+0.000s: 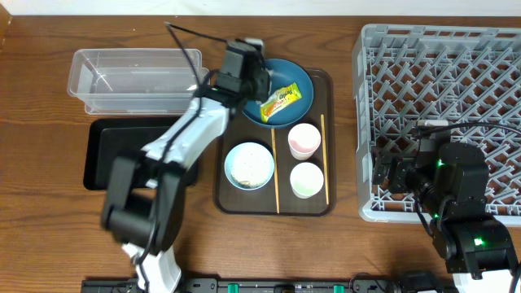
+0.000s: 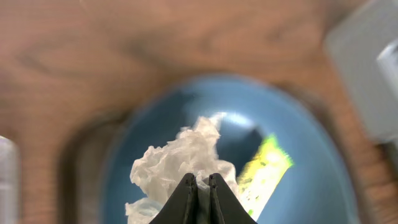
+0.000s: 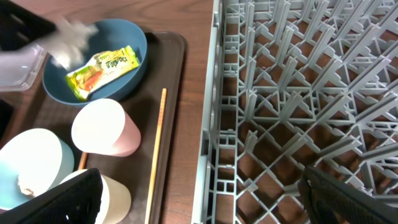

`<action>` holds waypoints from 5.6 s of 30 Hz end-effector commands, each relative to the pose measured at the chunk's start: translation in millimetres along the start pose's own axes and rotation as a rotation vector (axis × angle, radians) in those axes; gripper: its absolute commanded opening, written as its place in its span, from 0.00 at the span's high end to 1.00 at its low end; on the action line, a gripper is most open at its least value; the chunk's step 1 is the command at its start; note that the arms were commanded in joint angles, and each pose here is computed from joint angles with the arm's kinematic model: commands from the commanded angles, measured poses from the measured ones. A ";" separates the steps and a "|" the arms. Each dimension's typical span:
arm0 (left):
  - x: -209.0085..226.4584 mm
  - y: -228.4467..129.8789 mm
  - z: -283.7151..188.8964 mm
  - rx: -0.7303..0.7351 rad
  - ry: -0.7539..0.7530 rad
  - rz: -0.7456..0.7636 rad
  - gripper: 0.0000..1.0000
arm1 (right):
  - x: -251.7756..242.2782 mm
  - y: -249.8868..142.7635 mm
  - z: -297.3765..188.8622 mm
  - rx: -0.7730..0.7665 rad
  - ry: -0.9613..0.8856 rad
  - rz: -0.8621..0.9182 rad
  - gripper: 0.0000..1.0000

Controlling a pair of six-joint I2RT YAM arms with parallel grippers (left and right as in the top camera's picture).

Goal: Sort waste into correct bins and load items into the dishwasher rack
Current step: 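Grasp the tissue with the left gripper and drop it in the clear bin, then grasp the yellow snack wrapper from the teal plate with the left gripper, then carry the wrapper to the clear bin and release it, then grasp the light-blue rice bowl rim with the left gripper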

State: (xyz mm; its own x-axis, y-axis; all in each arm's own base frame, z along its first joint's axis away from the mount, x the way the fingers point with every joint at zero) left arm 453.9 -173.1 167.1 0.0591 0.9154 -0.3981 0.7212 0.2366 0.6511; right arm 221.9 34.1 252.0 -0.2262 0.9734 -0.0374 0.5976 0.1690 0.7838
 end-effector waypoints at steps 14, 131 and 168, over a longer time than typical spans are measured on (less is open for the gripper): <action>110.5 75.1 -65.9 -0.188 0.242 -0.169 0.85 | 1.3 6.6 -4.7 -0.022 0.002 -0.022 0.01; 149.2 57.9 -102.6 -0.028 0.299 -0.134 0.13 | 2.0 -1.8 -4.7 0.023 0.006 -0.019 0.01; -16.5 -155.0 -83.4 0.674 0.351 -0.093 0.10 | 2.3 -4.6 -4.8 0.038 0.008 -0.019 0.01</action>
State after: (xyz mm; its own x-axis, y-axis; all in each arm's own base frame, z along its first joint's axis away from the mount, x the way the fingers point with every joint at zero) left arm 289.3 -191.7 136.6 -0.1681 0.9736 -0.1543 0.9814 0.1800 0.0667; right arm 215.2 33.3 244.2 -0.2281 0.9731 -0.0314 0.6403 0.1742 0.7481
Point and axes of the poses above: each gripper's point midway between its finger pads, its own z axis out along the fingers, its own x axis along the line the jaws close on, y = z × x, the point moved 6 cm from there along -z, back along the fingers, and after that the axes turned 15 degrees about -z, right-handed, at the moved point
